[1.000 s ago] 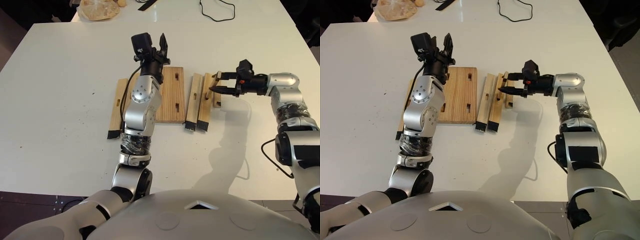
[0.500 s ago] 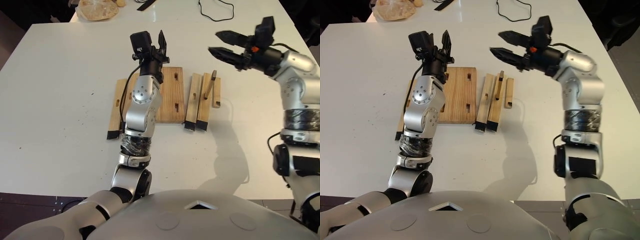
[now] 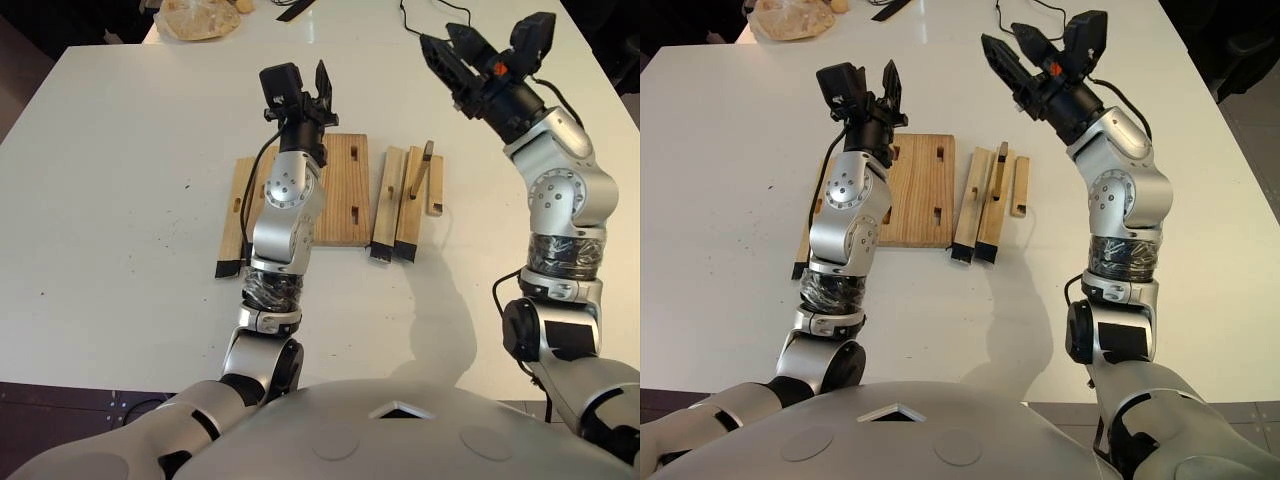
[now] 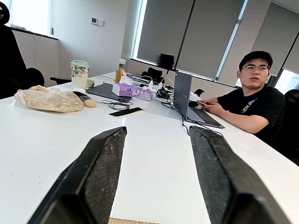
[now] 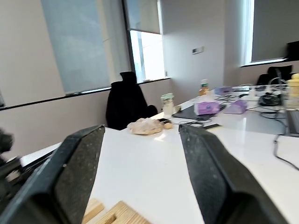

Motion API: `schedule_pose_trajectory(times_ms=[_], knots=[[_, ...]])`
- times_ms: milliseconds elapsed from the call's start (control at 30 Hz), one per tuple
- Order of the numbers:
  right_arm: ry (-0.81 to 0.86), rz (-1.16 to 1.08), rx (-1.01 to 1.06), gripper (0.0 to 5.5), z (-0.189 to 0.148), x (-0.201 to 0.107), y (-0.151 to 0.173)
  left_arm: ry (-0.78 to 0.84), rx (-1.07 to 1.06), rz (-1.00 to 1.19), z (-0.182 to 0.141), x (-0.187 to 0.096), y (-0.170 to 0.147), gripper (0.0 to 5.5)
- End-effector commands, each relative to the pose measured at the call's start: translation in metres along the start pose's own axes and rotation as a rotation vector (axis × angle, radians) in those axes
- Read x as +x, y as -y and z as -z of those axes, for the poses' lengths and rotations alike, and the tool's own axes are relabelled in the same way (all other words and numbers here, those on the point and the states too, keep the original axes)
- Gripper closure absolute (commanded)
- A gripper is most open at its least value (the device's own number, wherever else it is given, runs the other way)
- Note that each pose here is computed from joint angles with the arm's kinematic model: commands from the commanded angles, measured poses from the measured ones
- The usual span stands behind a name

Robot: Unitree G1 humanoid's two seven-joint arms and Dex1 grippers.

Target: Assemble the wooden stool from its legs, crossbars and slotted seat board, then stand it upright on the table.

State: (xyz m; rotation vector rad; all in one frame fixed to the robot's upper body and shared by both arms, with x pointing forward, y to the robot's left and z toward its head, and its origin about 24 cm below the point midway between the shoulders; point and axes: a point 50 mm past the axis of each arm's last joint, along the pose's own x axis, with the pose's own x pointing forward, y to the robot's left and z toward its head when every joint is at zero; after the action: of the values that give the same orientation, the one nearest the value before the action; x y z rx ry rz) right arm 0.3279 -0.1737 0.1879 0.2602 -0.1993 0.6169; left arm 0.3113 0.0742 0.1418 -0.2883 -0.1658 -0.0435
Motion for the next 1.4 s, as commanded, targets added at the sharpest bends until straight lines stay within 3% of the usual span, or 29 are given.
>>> schedule_pose_trajectory(times_ms=[33,133,367,600,967,1200,1400], knots=[[-0.009,0.189,-0.016,2.58,-0.003,0.003,0.021,-0.058,-0.076,-0.011,0.015,-0.009,0.010,3.03],[-0.053,0.227,-0.142,2.58,0.006,0.000,0.026,-0.058,-0.079,-0.009,0.015,-0.009,0.011,3.03],[-0.150,0.164,-0.225,2.58,0.023,-0.007,0.018,-0.058,-0.088,-0.016,0.015,-0.008,0.009,3.03],[-0.203,-0.031,-0.218,2.58,0.041,-0.012,-0.021,-0.053,-0.098,-0.026,0.013,-0.007,0.006,3.03],[-0.156,-0.078,-0.228,2.58,0.039,0.004,-0.038,-0.053,-0.140,-0.057,0.017,-0.004,0.003,3.03],[-0.365,-0.031,-0.306,2.58,0.094,-0.014,-0.025,-0.042,-0.133,-0.087,0.019,-0.003,0.003,3.03],[-0.211,-0.041,-0.257,2.58,0.062,-0.004,-0.032,-0.034,-0.133,-0.087,0.019,-0.006,0.002,3.03]])
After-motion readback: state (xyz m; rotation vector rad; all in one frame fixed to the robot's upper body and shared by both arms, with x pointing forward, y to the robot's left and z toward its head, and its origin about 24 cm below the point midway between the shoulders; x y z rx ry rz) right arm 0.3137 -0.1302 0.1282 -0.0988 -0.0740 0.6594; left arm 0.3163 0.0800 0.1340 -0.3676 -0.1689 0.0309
